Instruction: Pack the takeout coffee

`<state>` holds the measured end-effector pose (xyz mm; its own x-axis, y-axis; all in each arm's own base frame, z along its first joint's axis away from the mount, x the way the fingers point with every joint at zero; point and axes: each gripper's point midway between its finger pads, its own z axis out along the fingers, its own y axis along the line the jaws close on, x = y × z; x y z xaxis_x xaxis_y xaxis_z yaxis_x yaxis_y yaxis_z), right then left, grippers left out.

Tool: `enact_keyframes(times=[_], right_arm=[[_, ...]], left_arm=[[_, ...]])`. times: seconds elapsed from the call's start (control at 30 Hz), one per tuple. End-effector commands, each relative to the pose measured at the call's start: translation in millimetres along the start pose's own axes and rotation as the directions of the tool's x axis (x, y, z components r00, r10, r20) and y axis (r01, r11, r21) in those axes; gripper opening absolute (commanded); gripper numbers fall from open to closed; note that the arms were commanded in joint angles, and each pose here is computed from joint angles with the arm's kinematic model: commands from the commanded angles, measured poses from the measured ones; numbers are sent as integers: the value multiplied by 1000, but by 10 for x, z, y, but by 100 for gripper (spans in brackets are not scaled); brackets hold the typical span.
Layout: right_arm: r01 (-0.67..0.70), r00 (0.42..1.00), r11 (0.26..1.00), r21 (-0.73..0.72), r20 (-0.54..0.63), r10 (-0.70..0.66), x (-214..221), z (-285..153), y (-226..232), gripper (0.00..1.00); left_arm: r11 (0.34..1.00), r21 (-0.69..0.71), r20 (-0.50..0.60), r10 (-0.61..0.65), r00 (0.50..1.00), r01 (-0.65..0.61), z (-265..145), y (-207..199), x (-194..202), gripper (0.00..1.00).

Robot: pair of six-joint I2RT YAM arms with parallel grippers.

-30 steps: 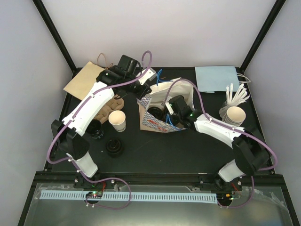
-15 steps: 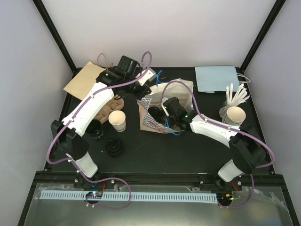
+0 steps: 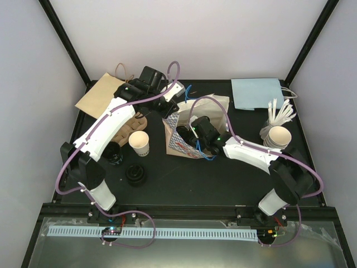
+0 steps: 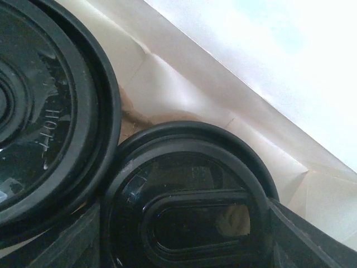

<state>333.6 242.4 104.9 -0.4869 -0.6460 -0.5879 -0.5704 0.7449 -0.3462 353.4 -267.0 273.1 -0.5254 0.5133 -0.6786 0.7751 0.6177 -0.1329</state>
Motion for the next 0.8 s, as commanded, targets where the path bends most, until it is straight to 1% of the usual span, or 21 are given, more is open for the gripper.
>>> enact_keyframes(times=[0.0, 0.17, 0.43, 0.77], right_arm=[[85, 930, 993, -80, -350, -108, 1159, 285, 251, 66], [97, 924, 993, -63, -365, -113, 1168, 327, 230, 67], [90, 937, 994, -68, -333, -107, 1009, 297, 214, 67], [68, 965, 996, -63, -247, -82, 745, 137, 145, 67]], left_arm=[[1000, 10, 7, -13, 1000, 12, -76, -41, 3, 2], [1000, 10, 2, -12, 1000, 12, -64, -42, 16, 2], [1000, 6, 0, -9, 1000, 9, -82, -43, 28, 2], [1000, 10, 6, -8, 1000, 8, -104, -62, 28, 2]])
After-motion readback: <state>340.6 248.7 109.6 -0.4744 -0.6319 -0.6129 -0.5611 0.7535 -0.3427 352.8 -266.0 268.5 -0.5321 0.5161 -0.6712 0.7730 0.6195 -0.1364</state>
